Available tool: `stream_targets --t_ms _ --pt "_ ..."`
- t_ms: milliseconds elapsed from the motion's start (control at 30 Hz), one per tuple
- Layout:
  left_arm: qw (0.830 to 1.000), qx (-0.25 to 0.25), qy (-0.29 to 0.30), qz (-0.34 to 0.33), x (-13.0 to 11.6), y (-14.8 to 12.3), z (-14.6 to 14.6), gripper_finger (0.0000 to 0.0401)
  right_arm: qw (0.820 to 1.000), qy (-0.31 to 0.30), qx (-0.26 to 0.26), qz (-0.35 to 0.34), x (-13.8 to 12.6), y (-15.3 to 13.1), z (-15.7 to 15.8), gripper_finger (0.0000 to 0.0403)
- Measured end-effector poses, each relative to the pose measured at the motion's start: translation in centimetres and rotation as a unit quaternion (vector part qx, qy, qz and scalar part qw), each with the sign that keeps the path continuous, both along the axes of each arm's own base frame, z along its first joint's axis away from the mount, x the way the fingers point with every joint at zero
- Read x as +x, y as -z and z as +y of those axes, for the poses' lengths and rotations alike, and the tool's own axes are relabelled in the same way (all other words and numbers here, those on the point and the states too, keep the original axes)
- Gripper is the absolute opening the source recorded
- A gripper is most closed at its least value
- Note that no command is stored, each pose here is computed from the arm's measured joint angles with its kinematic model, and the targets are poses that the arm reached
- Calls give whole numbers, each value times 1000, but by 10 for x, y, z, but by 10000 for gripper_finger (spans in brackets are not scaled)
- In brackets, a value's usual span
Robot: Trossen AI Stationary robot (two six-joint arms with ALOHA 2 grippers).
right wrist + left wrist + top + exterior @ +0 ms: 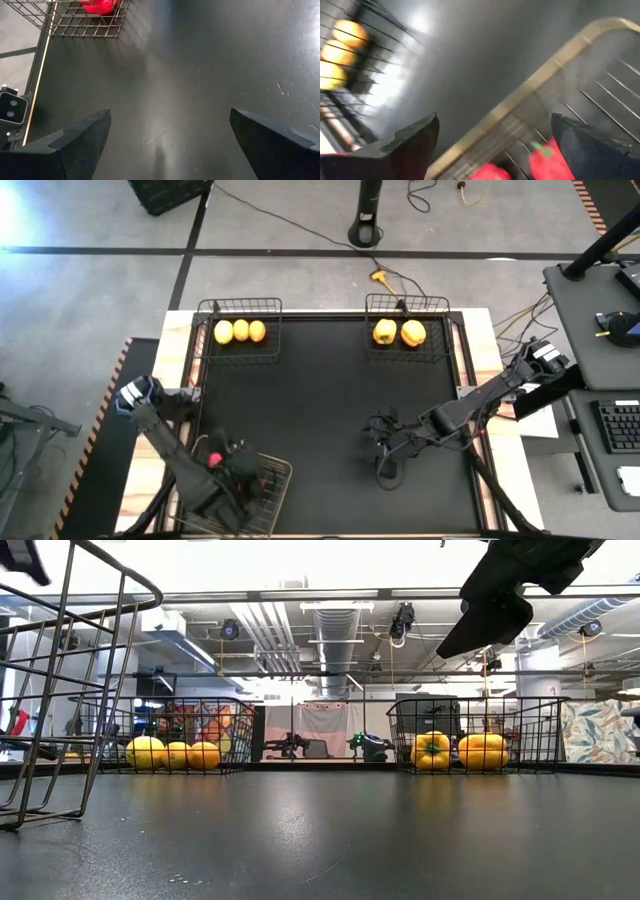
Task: Sort produce into baskets
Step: Adjust the gold wire basket
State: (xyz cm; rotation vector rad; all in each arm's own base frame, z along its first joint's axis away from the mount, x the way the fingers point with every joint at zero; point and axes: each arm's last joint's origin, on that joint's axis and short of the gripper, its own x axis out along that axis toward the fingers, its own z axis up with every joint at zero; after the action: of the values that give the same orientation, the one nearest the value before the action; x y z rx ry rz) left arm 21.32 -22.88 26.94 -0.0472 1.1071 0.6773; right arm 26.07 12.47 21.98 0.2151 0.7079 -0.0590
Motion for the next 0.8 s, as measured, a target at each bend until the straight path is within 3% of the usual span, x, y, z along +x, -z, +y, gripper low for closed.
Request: stream_targets --t_ms 367,600,800 --pt "996 32 -58 52 1 4 88 334 1000 -6 -7 -2 0 -1 0 400" --pt "972 -69 -164 152 -28 17 141 320 1000 -6 -7 -1 0 0 0 400" --pt "947 -169 -193 192 -41 22 140 311 1000 5 6 0 0 0 0 400"
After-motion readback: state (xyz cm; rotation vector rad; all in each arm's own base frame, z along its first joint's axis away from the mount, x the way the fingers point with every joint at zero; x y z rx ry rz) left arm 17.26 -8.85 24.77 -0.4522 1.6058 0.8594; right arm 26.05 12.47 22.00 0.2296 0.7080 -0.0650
